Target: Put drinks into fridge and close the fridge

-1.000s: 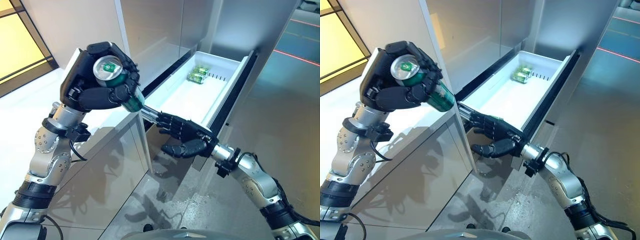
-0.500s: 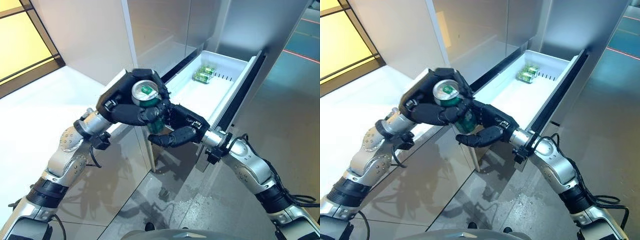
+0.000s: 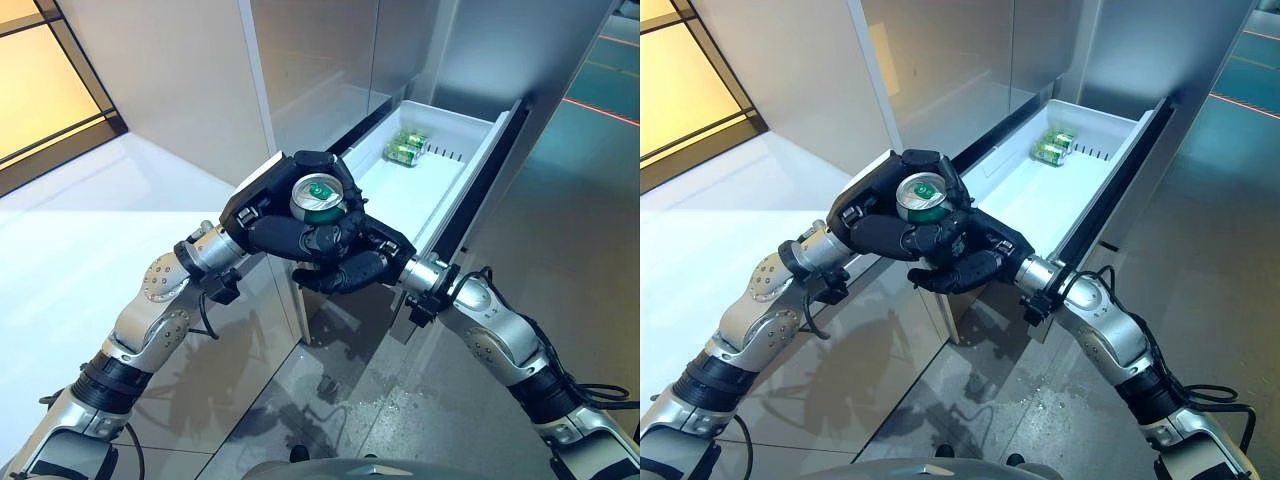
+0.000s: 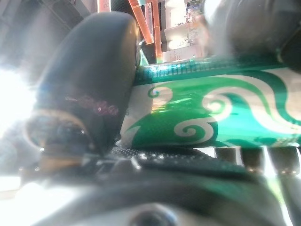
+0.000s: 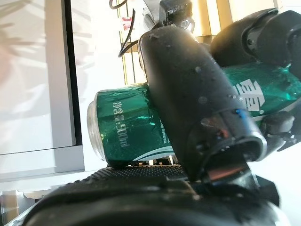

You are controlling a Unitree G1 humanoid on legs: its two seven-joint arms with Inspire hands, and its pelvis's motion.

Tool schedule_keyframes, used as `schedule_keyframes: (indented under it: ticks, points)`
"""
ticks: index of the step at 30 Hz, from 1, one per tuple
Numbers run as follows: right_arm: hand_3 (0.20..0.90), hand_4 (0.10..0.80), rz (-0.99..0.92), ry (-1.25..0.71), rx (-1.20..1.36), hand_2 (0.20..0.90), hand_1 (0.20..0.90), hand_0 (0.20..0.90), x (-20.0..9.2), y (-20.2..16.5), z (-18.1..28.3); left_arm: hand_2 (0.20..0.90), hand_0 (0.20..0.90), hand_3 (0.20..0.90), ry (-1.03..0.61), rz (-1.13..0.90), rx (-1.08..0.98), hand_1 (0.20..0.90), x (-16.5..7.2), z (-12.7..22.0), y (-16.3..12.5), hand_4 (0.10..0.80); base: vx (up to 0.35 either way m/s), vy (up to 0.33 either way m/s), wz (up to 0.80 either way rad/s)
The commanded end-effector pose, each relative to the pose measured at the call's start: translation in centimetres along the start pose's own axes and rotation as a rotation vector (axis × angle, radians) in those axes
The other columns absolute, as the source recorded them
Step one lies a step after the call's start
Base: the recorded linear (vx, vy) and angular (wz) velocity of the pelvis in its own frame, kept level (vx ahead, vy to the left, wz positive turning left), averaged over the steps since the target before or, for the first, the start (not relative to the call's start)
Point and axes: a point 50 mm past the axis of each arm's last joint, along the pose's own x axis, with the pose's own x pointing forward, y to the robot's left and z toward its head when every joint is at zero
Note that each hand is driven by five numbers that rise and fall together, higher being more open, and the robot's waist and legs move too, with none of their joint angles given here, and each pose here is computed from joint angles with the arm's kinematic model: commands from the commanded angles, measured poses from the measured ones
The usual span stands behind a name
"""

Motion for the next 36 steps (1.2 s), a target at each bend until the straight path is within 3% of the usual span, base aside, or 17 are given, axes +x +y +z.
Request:
schedule_keyframes:
  ticks: [1,10,11,12,13,14,16,29,30,31,36]
  points:
    - [0.9,0.8,0.195,-0.315,0.036,0.9,0.9,0.9,3.2,2.8,6.0,0.3,0.3,0.2,-0.315,-0.128,0.066,0.3,4.2,5.2,-1.2,0.1,0.0,0.0,0.0]
    - [0.9,0.8,0.26,-0.225,0.187,0.9,0.9,0.9,3.6,3.7,4.8,0.3,0.3,0.2,-0.249,-0.09,0.061,0.3,4.0,3.9,-0.7,0.1,0.0,0.0,0.0]
    - [0.801,0.701,0.261,-0.222,0.193,0.815,0.815,0.815,3.6,3.7,4.7,0.3,0.3,0.2,-0.248,-0.093,0.054,0.3,4.0,3.9,-0.8,0.1,0.0,0.0,0.0]
    - [0.604,0.504,0.267,-0.217,0.21,0.646,0.646,0.646,3.7,3.7,4.6,0.3,0.3,0.2,-0.245,-0.098,0.038,0.3,3.9,3.7,-0.8,0.1,0.0,0.0,0.0]
    - [0.604,0.504,0.267,-0.217,0.21,0.646,0.646,0.646,3.7,3.7,4.6,0.3,0.3,0.2,-0.245,-0.098,0.038,0.3,3.9,3.7,-0.8,0.1,0.0,0.0,0.0]
    - [0.227,0.127,0.28,-0.213,0.229,0.324,0.324,0.324,3.7,4.0,4.4,0.3,0.3,0.2,-0.244,-0.103,0.014,0.3,4.0,3.5,-1.1,0.1,0.0,0.0,0.0]
    - [0.2,0.1,0.294,-0.21,0.244,0.3,0.3,0.3,3.8,4.3,4.2,0.3,0.3,0.2,-0.242,-0.11,0.0,0.3,4.2,3.2,-1.4,0.1,0.0,0.0,0.0]
    - [0.2,0.1,0.237,-0.239,0.22,0.3,0.3,0.3,4.3,4.1,4.8,0.3,0.3,0.2,-0.209,-0.107,-0.025,0.3,4.5,2.2,-2.0,0.1,0.0,0.0,0.0]
    - [0.2,0.1,0.225,-0.248,0.215,0.3,0.3,0.3,4.2,4.0,5.0,0.399,0.399,0.315,-0.201,-0.103,-0.025,0.399,4.5,2.0,-1.9,0.215,0.0,0.0,0.0]
    - [0.2,0.1,0.217,-0.253,0.21,0.3,0.3,0.3,4.2,3.9,5.1,0.9,0.9,0.9,-0.196,-0.093,-0.027,0.9,4.5,1.9,-1.9,0.8,0.0,0.0,0.0]
    - [0.2,0.1,0.088,-0.292,0.113,0.3,0.3,0.3,3.6,2.2,6.1,0.9,0.9,0.9,-0.237,0.032,0.016,0.9,3.7,2.1,-0.8,0.8,0.0,0.0,0.0]
